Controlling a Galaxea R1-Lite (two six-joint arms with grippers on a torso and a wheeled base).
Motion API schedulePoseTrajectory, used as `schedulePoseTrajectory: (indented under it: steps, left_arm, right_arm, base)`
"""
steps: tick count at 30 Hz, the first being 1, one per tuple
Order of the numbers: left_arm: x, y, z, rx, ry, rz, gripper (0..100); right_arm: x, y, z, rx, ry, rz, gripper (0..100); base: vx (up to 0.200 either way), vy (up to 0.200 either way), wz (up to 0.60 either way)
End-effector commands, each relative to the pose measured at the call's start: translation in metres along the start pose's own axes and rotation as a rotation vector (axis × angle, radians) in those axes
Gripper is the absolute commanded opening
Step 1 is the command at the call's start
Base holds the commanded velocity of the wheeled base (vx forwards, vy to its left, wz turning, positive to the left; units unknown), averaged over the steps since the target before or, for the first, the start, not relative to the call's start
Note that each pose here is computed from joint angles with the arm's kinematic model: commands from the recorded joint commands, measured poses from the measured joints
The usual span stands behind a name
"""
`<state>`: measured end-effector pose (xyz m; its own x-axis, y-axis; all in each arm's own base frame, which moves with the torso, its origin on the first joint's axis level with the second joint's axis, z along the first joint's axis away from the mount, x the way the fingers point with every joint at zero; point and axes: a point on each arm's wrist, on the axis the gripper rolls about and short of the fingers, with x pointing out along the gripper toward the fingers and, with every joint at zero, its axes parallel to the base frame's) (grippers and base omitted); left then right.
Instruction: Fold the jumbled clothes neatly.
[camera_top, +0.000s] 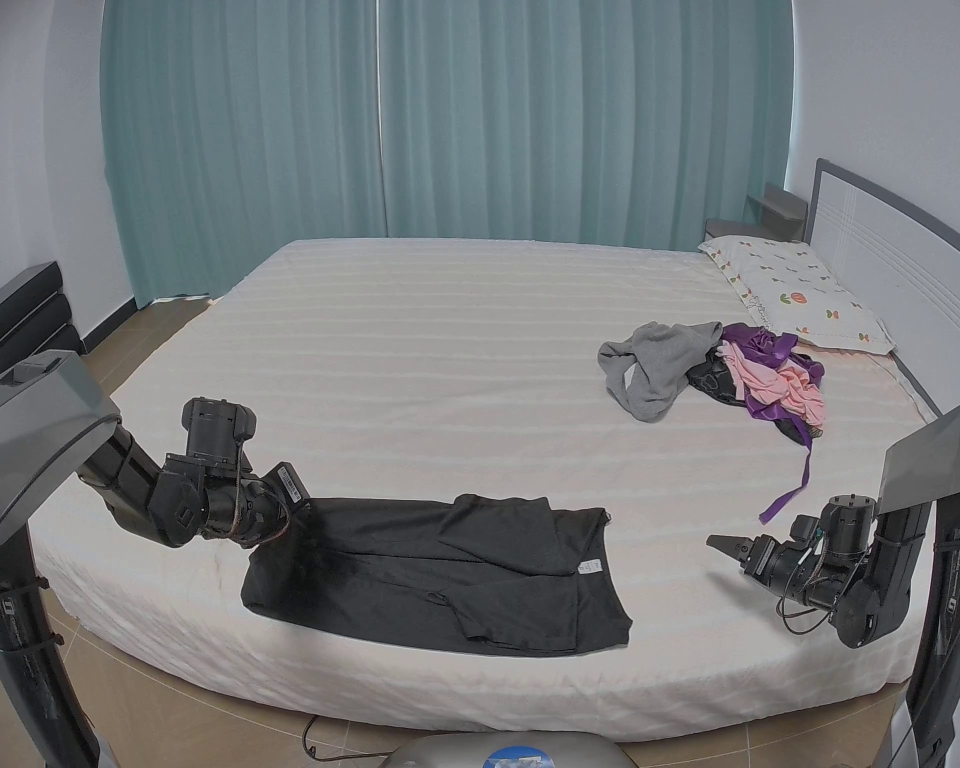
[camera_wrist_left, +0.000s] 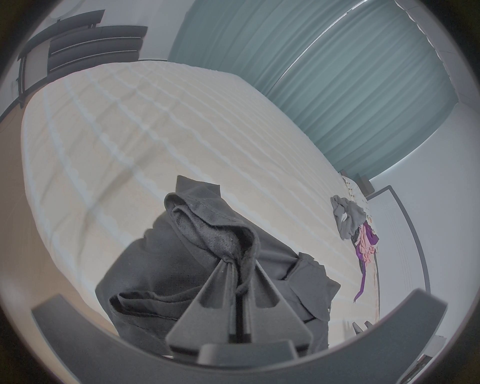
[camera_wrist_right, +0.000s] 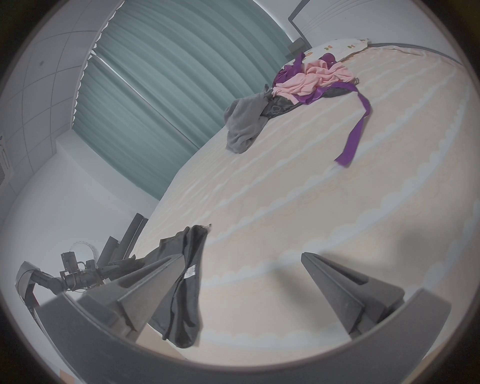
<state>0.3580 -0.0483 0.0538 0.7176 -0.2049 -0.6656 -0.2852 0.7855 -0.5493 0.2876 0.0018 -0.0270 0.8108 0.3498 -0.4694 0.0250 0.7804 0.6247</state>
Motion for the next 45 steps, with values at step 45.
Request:
schedulePoseTrajectory:
  steps: [45]
  left_arm:
    - [0.019,-0.106,-0.060,0.131,0.269,-0.032,0]
  right_arm:
    - [0.004,-0.003,-0.005,-0.001,0.019,-0.009,100]
  base:
    - [0.000,-0.089,0.00]
